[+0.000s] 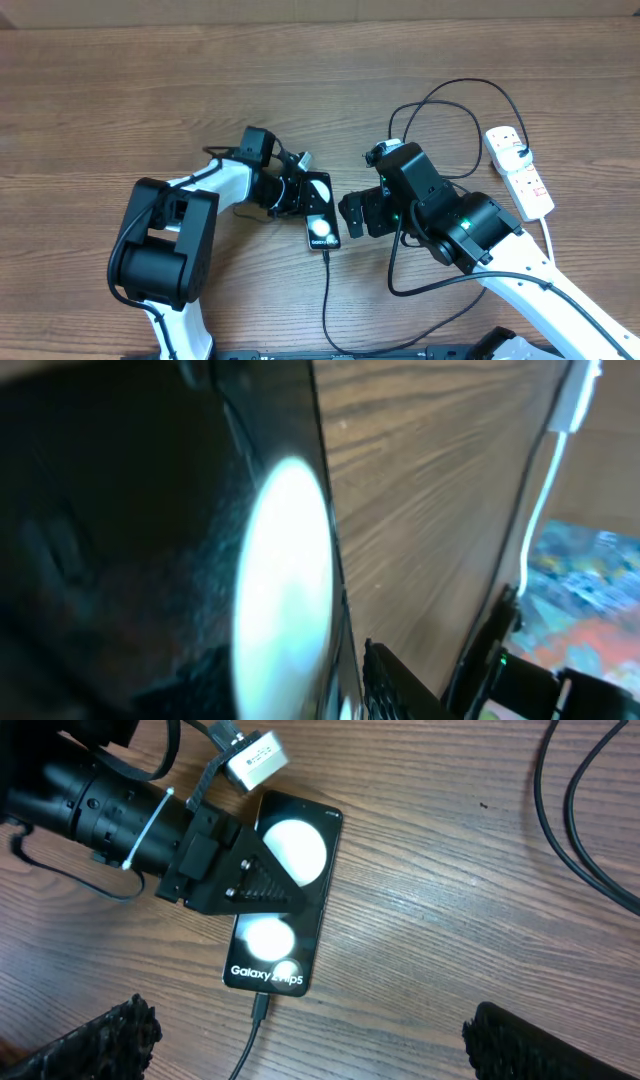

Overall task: Plug charger to phone and switch on socket
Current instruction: 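Lower the phone flat onto the table with both grippers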

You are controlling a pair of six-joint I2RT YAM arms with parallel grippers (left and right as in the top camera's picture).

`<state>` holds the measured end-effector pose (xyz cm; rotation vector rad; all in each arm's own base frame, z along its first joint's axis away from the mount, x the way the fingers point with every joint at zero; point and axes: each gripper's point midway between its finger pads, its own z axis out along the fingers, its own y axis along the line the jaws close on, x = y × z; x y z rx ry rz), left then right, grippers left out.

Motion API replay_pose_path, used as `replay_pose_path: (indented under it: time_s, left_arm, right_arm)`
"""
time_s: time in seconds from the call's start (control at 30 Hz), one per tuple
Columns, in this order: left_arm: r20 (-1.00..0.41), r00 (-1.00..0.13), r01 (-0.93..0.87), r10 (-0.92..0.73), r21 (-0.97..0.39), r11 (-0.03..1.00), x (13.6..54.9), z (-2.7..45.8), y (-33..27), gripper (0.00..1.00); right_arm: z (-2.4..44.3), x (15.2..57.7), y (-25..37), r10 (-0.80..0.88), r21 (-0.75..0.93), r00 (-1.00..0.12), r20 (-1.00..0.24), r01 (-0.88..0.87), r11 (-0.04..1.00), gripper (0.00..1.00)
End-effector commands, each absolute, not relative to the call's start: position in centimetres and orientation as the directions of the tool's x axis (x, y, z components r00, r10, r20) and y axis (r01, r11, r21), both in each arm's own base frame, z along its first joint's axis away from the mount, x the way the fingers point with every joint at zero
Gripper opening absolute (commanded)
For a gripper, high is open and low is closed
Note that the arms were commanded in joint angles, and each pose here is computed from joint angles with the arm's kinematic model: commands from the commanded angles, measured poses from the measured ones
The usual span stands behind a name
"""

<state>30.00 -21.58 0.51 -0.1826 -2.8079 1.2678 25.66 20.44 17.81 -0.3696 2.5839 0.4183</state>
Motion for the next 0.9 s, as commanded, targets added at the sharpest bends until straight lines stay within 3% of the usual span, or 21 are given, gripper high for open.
replay_pose_path:
  time_s: [0.0, 0.23, 0.87]
  left_arm:
    - [-0.006, -0.995, 0.086, 0.103, -0.601, 0.795, 31.6, -0.8, -19.3, 0.35]
    - [-0.012, -0.994, 0.091, 0.104, -0.588, 0.804, 32.0, -0.5, -19.2, 0.39]
    - [-0.050, -0.995, 0.102, 0.089, -0.513, 0.852, 33.1, -1.2, -18.2, 0.38]
  right_arm:
    - [18.7, 26.2, 20.9, -0.167, 0.240, -0.827, -0.537, -0.339, 0.910, 1.00]
    - [18.8, 26.3, 21.0, -0.165, 0.242, -0.824, -0.542, -0.340, 0.909, 1.00]
    - [18.8, 26.3, 20.9, -0.165, 0.241, -0.824, -0.541, -0.341, 0.909, 1.00]
